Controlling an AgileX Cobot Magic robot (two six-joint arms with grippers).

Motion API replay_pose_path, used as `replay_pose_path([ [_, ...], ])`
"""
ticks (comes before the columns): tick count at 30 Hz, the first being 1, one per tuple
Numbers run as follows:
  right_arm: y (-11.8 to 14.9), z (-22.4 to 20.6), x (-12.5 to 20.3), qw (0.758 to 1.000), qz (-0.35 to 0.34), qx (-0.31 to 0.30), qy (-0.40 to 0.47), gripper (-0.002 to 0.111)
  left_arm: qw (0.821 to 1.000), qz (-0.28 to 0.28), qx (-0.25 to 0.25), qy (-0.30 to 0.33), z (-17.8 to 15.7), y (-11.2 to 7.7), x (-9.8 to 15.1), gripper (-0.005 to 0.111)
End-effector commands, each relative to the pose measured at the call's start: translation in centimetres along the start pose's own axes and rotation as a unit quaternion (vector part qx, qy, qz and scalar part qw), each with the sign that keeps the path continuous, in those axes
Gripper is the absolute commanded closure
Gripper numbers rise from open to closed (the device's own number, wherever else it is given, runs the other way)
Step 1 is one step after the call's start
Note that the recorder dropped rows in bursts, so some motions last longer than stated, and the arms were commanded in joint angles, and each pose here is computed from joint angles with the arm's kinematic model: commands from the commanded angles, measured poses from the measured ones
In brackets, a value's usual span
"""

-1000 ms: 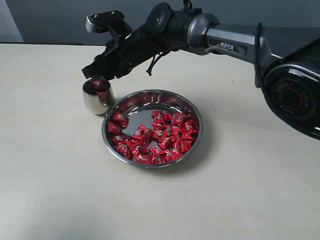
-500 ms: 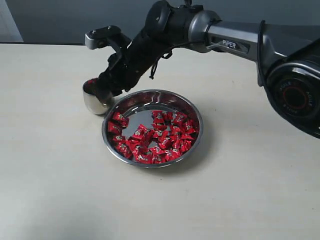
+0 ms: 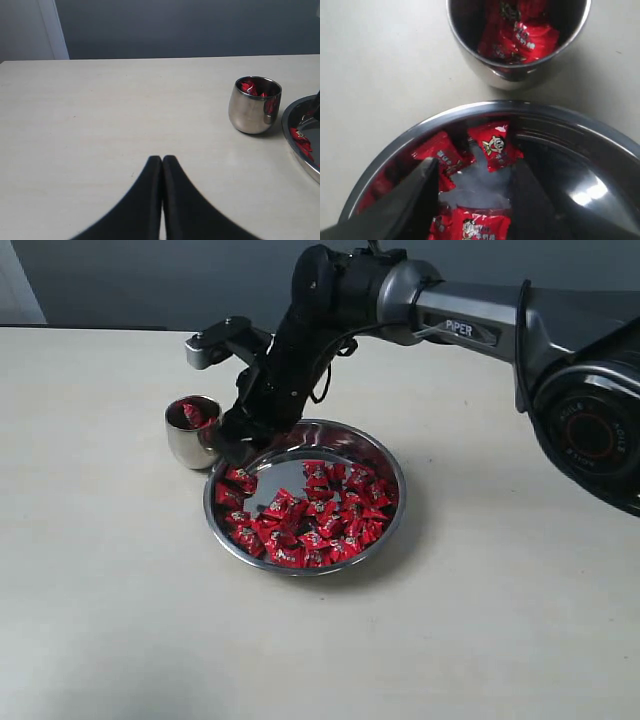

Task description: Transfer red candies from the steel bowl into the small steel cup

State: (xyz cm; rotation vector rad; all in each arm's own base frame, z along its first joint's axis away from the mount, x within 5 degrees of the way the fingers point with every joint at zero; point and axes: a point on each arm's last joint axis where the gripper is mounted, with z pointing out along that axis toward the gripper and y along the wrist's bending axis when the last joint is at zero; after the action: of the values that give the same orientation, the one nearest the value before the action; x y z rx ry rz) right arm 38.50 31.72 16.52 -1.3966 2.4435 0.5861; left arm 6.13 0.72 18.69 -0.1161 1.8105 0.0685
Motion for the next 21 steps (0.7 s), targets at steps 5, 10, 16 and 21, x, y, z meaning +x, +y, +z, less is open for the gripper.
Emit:
replay_pose_path([
  [5, -0.5, 0.7, 0.2, 1.000, 0.001, 0.004, -0.001, 0.060, 1.000, 0.000, 0.003, -0.005, 0.0, 0.0, 0.0, 0.106],
  [10, -0.7, 1.6, 0.4, 1.000, 0.008, -0.001, 0.001, 0.060, 1.000, 0.000, 0.003, -0.005, 0.0, 0.0, 0.0, 0.106],
  [16, -0.8, 1.7, 0.2, 1.000, 0.014, 0.001, -0.014, 0.060, 1.000, 0.000, 0.003, -0.005, 0.0, 0.0, 0.0, 0.106],
  [21, -1.0, 2.5, 0.4, 1.000, 0.020, -0.001, -0.014, 0.060, 1.000, 0.000, 0.003, -0.005, 0.0, 0.0, 0.0, 0.106],
])
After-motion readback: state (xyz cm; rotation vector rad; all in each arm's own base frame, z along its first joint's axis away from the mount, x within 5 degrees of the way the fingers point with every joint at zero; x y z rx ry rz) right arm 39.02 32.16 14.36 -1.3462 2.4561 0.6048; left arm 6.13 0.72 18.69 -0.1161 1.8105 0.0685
